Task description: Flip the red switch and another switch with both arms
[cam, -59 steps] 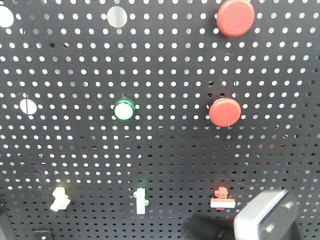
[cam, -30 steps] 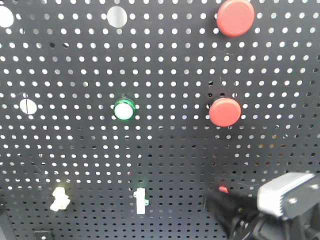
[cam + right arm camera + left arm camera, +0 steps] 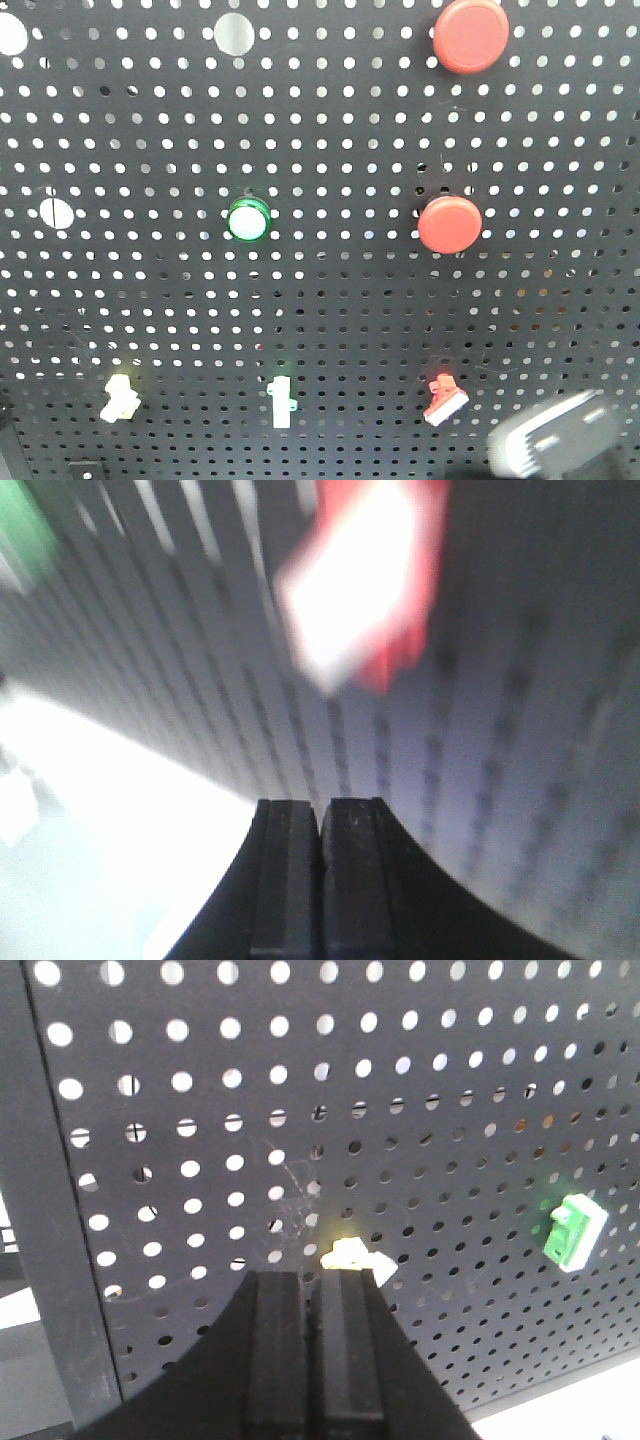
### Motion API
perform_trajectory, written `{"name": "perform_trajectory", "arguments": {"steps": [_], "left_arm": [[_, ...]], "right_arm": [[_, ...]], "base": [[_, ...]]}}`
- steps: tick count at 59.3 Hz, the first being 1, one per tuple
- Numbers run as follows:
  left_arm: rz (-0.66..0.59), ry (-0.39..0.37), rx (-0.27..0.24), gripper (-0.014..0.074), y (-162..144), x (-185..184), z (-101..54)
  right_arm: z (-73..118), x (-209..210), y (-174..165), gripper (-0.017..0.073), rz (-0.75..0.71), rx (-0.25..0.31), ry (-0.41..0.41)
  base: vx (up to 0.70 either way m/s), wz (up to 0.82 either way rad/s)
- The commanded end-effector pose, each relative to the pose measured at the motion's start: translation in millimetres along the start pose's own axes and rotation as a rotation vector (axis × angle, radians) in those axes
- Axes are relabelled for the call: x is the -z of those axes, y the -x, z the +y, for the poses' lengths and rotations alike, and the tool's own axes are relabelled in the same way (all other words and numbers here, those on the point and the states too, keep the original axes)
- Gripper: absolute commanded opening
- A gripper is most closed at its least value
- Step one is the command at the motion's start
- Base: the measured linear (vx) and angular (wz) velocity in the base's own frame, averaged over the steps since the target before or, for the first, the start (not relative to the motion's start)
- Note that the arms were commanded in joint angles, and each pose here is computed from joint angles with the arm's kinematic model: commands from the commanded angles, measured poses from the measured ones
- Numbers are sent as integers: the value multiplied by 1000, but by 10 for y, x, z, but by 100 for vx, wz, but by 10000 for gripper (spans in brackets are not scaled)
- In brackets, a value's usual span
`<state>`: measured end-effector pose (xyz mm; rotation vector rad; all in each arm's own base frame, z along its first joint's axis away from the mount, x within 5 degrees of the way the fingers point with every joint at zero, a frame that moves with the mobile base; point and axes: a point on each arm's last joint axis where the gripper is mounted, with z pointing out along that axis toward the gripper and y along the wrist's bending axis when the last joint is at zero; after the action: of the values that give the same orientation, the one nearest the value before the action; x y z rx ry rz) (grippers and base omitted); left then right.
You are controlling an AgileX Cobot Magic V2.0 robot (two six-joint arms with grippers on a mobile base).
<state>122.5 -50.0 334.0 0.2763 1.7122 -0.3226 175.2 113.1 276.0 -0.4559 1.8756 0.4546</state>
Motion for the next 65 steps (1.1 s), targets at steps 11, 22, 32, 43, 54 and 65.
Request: {"name": "perform_trajectory", "arguments": {"steps": [11, 22, 32, 43, 54, 65], "left_arm": [[-102, -26, 7, 2, 159, 22, -30], [-102, -26, 8, 2, 159, 22, -30], [-102, -26, 8, 2, 159, 22, -30], [-102, -28, 8, 2, 132, 18, -30], [-132, 32, -100, 2, -137, 167, 55], [-251, 190, -158, 2, -679, 442, 196]], "right_arm": [[39, 236, 399, -6, -308, 9, 34], [38, 235, 396, -6, -304, 9, 34], [38, 235, 396, -6, -304, 9, 34], [38, 235, 396, -6, -304, 9, 34], [38, 235, 396, -6, -304, 9, 34], [38, 235, 396, -6, -304, 9, 34]], "base": [[0, 0], [0, 0], [0, 0], [0, 0], [0, 0], [0, 0]]}}
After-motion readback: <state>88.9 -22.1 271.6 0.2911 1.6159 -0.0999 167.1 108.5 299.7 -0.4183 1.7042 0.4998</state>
